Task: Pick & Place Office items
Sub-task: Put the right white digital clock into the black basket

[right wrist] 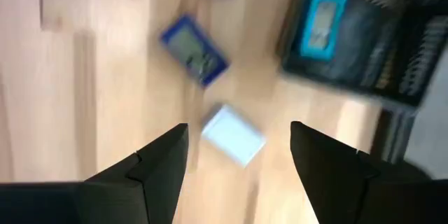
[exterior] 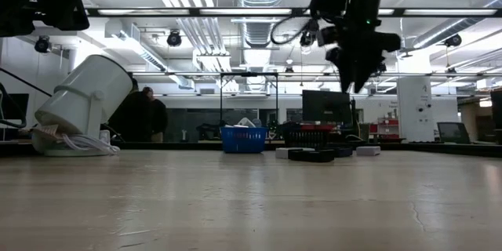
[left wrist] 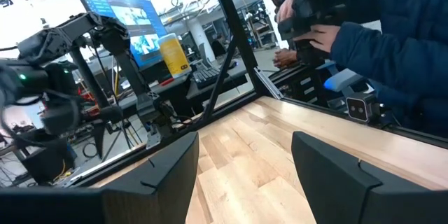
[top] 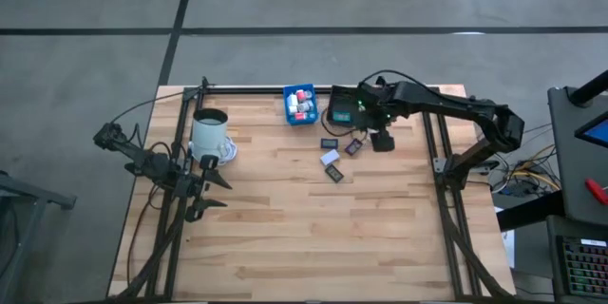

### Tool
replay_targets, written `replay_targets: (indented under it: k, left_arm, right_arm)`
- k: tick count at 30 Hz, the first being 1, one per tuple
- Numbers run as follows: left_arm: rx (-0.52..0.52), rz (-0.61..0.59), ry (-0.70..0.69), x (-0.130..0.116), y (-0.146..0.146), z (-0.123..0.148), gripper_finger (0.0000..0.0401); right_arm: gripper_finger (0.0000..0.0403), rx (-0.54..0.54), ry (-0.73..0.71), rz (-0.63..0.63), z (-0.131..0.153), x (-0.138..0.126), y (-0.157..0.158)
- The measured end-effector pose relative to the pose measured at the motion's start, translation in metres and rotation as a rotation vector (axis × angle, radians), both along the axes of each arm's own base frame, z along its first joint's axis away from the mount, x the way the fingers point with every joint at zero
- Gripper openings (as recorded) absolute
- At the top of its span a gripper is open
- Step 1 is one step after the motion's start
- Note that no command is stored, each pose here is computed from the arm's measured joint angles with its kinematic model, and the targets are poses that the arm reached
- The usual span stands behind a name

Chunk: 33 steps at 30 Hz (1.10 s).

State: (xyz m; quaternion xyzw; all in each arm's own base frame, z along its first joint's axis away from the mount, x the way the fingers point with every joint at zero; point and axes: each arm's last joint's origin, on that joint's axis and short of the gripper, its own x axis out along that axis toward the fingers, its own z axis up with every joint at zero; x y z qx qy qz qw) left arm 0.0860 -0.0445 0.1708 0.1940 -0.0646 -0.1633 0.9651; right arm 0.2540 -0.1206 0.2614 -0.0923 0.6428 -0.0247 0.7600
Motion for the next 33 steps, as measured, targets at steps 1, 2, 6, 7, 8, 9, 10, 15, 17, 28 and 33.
replay_targets:
  k: [1,2,6,7,8,9,10,15,17,28,33]
  left_arm:
    - [0.0,0.0,0.0,0.0,0.0,0.0,0.0234]
    - [0.0,0.0,0.0,0.0,0.0,0.0,0.0234]
    - [0.0,0.0,0.0,0.0,0.0,0.0,0.0234]
    - [0.0,0.0,0.0,0.0,0.0,0.0,0.0234]
    - [0.0,0.0,0.0,0.0,0.0,0.0,0.0234]
    - [0.0,0.0,0.0,0.0,0.0,0.0,0.0234]
    - [0.0,0.0,0.0,0.0,0.0,0.0,0.0234]
    - [0.0,0.0,0.0,0.0,0.0,0.0,0.0234]
    - [0.0,0.0,0.0,0.0,0.0,0.0,0.0234]
    - [0.0,0.0,0.0,0.0,0.0,0.0,0.0234]
    - [0.0,0.0,0.0,0.0,0.0,0.0,0.0234]
  right_arm:
    - [0.0247,0.004,0.034,0.007,-0.003,-0.003,0.001]
    - [0.0249,0.006,0.063,0.016,-0.006,-0.006,0.002]
    - [0.0254,-0.002,0.114,0.071,-0.021,-0.011,0.004]
    - [0.0256,-0.004,0.122,0.089,-0.026,-0.012,0.004]
    - [0.0257,-0.005,0.13,0.107,-0.03,-0.013,0.004]
    - [0.0258,-0.008,0.136,0.126,-0.034,-0.013,0.005]
    - [0.0259,-0.012,0.145,0.145,-0.038,-0.015,0.005]
    - [0.0265,-0.066,0.212,0.267,-0.058,-0.021,0.006]
    - [0.0265,-0.091,0.215,0.323,-0.064,-0.022,0.006]
    - [0.0263,-0.137,0.179,0.427,-0.081,-0.028,-0.007]
    - [0.0263,-0.149,0.133,0.448,-0.09,-0.03,-0.013]
